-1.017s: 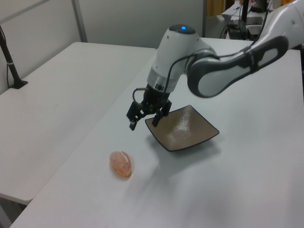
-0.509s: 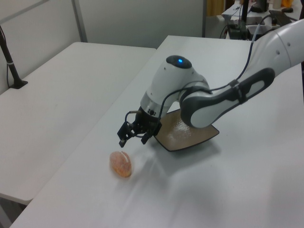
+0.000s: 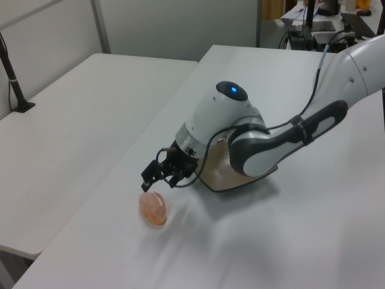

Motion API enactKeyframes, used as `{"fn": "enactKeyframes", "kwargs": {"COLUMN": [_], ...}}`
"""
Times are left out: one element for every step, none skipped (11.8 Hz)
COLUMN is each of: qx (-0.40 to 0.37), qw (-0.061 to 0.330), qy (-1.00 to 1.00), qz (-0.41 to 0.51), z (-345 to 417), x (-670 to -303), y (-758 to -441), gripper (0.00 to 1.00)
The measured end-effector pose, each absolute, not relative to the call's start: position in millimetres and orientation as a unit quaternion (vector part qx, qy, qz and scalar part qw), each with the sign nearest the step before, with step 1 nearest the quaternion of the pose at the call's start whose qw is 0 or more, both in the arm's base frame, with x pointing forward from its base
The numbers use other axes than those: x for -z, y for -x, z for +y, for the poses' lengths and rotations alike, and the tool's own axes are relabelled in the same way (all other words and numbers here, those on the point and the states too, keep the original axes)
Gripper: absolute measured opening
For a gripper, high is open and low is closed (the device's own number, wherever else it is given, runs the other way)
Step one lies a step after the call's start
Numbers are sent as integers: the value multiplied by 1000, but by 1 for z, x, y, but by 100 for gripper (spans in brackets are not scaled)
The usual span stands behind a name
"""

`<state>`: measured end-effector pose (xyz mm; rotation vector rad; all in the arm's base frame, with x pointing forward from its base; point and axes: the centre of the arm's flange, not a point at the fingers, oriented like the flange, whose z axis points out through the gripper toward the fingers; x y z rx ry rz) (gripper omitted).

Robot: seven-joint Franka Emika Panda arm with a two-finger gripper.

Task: Bread is placed on a ceramic plate
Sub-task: 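Lower the gripper onto the bread roll and close on it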

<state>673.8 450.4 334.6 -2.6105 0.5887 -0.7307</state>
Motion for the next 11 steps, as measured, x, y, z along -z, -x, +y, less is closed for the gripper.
{"fn": "enactKeyframes", "kwargs": {"qx": [263, 264, 265, 265, 267, 268, 269, 271, 275, 277, 278], "qw": [186, 186, 185, 182, 184, 185, 186, 183, 177, 174, 174], "qy": [925, 925, 926, 926, 926, 925, 925, 926, 929, 930, 930], "qz": [202, 198, 196, 196, 195, 194, 193, 186, 175, 168, 165], "z": [457, 459, 460, 459, 459, 459, 459, 461, 466, 470, 472], "x": [-327, -317, -308, -302, -298, -295, -291, -289, -286, -285, -285], "y": [-671, -669, -669, -670, -670, -670, -670, -668, -665, -662, -661], "gripper": [100, 100, 100, 100, 100, 100, 100, 95, 81, 63, 47]}}
